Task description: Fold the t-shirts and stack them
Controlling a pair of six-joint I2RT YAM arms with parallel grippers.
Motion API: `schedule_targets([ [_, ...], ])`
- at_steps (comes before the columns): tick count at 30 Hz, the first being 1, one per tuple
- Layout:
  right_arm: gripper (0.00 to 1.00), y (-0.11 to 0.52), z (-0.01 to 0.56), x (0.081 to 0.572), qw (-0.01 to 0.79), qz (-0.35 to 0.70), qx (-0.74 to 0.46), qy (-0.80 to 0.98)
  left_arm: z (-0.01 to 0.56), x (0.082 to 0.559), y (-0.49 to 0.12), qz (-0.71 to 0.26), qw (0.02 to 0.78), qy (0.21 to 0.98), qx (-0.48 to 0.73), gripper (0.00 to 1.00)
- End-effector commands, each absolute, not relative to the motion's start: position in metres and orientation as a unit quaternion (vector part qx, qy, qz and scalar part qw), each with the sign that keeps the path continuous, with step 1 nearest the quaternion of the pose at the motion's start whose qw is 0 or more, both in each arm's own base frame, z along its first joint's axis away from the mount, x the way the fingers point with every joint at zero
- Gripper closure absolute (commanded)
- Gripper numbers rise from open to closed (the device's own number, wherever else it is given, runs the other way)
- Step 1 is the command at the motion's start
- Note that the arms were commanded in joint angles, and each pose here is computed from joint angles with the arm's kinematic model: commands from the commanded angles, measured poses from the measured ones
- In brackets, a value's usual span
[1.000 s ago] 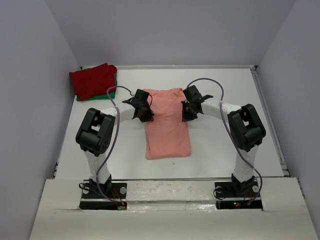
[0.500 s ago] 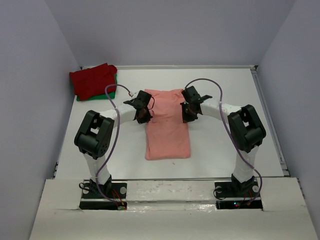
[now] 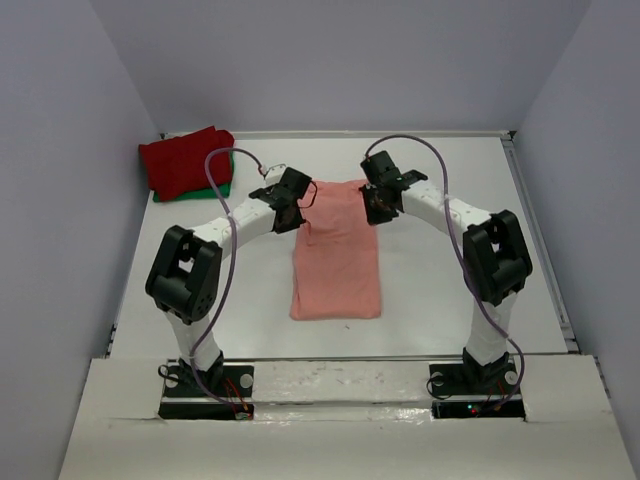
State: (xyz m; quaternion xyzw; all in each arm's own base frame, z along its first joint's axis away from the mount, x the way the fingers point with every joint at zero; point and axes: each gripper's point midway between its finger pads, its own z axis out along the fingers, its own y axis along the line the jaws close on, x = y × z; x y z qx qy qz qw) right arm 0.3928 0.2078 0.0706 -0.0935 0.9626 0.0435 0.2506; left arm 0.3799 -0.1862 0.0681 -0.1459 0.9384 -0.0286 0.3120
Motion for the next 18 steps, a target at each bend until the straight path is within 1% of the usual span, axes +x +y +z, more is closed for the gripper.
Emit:
schedule_targets([
  [1, 0.86, 0.204, 0.122, 0.405, 0.294, 0.024, -0.094, 0.951, 0.116, 0.383, -0.182, -0.017, 0.356, 0.923, -0.148, 0.96],
  [3, 0.86, 0.197, 0.13, 0.393, 0.293, 0.026, -0.082, 0.952, 0.12, 0.371, -0.181, -0.012, 0.355, 0.924, -0.141, 0.94],
  [4, 0.85, 0.195, 0.132, 0.387, 0.294, 0.028, -0.075, 0.953, 0.121, 0.365, -0.18, -0.014, 0.355, 0.924, -0.138, 0.91],
  [5, 0.8, 0.195, 0.134, 0.38, 0.294, 0.042, -0.062, 0.953, 0.13, 0.359, -0.18, -0.026, 0.362, 0.922, -0.136, 0.85],
  [6, 0.71, 0.191, 0.135, 0.358, 0.293, 0.053, -0.062, 0.953, 0.129, 0.352, -0.184, -0.047, 0.352, 0.926, -0.126, 0.67],
  [7, 0.59, 0.2, 0.138, 0.35, 0.299, 0.094, -0.06, 0.948, 0.13, 0.341, -0.181, -0.06, 0.351, 0.926, -0.126, 0.6],
  [8, 0.56, 0.203, 0.139, 0.339, 0.297, 0.117, -0.058, 0.946, 0.131, 0.332, -0.185, -0.086, 0.342, 0.928, -0.122, 0.52],
  [9, 0.53, 0.204, 0.14, 0.328, 0.295, 0.137, -0.058, 0.944, 0.132, 0.325, -0.189, -0.11, 0.336, 0.928, -0.119, 0.5],
  [10, 0.52, 0.209, 0.14, 0.305, 0.287, 0.18, -0.069, 0.938, 0.123, 0.315, -0.188, -0.132, 0.327, 0.928, -0.118, 0.48],
  [11, 0.5, 0.209, 0.14, 0.294, 0.282, 0.196, -0.061, 0.937, 0.135, 0.308, -0.191, -0.168, 0.333, 0.921, -0.115, 0.46],
  [12, 0.5, 0.208, 0.14, 0.284, 0.279, 0.208, -0.058, 0.936, 0.135, 0.297, -0.199, -0.201, 0.316, 0.921, -0.103, 0.4],
  [13, 0.49, 0.21, 0.139, 0.264, 0.27, 0.24, -0.063, 0.93, 0.126, 0.287, -0.197, -0.209, 0.304, 0.924, -0.1, 0.36],
  [14, 0.48, 0.212, 0.14, 0.254, 0.263, 0.26, -0.059, 0.927, 0.133, 0.276, -0.201, -0.235, 0.297, 0.921, -0.092, 0.32],
  [15, 0.47, 0.215, 0.142, 0.248, 0.265, 0.279, -0.06, 0.921, 0.131, 0.27, -0.201, -0.246, 0.29, 0.92, -0.091, 0.3],
  [16, 0.46, 0.214, 0.136, 0.228, 0.249, 0.303, -0.057, 0.918, 0.127, 0.258, -0.202, -0.271, 0.278, 0.917, -0.089, 0.28],
  [17, 0.46, 0.214, 0.133, 0.222, 0.246, 0.312, -0.052, 0.916, 0.123, 0.255, -0.2, -0.275, 0.279, 0.915, -0.095, 0.28],
  [18, 0.46, 0.213, 0.13, 0.216, 0.243, 0.319, -0.047, 0.915, 0.121, 0.246, -0.205, -0.297, 0.265, 0.913, -0.089, 0.28],
])
